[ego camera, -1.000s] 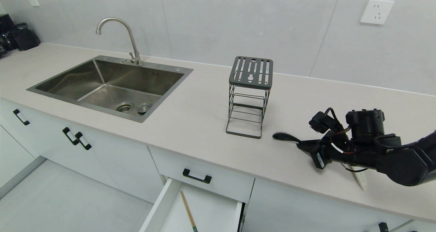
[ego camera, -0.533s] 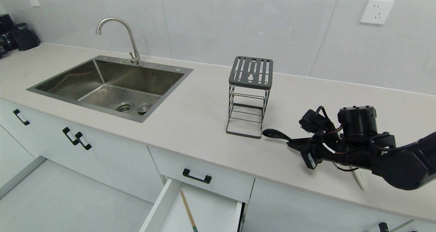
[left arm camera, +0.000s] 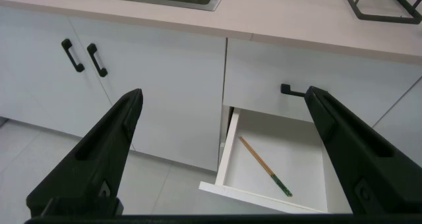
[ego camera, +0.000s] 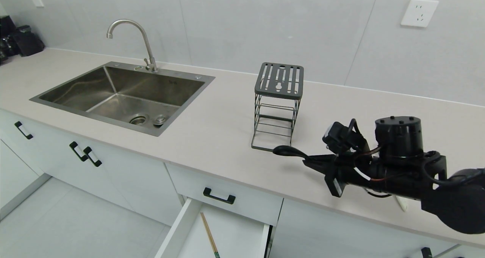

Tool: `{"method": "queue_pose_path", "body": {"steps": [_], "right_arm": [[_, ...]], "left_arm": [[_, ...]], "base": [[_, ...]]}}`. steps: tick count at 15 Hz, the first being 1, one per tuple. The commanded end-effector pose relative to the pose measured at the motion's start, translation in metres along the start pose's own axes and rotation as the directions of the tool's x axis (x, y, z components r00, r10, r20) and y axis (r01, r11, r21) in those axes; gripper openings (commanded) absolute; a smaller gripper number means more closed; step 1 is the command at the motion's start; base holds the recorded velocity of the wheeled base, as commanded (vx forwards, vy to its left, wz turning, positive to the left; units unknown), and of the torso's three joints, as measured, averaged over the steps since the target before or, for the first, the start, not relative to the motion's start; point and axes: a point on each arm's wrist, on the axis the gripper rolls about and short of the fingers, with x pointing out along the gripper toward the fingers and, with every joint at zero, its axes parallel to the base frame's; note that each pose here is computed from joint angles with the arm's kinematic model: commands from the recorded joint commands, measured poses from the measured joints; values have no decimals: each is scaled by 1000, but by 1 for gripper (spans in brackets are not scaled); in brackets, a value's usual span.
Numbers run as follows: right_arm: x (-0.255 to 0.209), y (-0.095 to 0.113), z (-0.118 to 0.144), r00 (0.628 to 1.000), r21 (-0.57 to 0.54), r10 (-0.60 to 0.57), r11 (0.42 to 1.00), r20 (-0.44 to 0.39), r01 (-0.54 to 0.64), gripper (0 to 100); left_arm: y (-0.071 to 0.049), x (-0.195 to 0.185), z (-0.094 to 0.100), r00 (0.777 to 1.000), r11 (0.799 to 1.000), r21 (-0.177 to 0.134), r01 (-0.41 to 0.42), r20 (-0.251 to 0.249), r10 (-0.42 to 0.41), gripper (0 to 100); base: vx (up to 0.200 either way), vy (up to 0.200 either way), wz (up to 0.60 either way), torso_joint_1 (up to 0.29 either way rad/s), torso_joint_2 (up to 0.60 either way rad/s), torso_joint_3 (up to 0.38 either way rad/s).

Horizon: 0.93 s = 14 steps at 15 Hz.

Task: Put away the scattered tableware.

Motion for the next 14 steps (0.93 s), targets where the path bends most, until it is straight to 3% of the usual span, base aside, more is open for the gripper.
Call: {"method": "queue_pose_path", "body": {"steps": [1,9,14], "right_arm": [[-18,13,7,999,-19,17,1000,33,-17,0],[-24,41,19,992,-75,103,992,76,-97,0],[-21,45,30,986,-94,127,989,110,-117,0]], "left_arm": [[0,0,0,1000,1000,0,-1,-1,1,100],[0,0,0,1000,1000,0,0,-1,0,100],[0,0,0,1000,1000,0,2,-1,-2,100]], "base": [[0,0,0,0,0,0],[0,0,0,0,0,0],[0,0,0,0,0,0]]}}
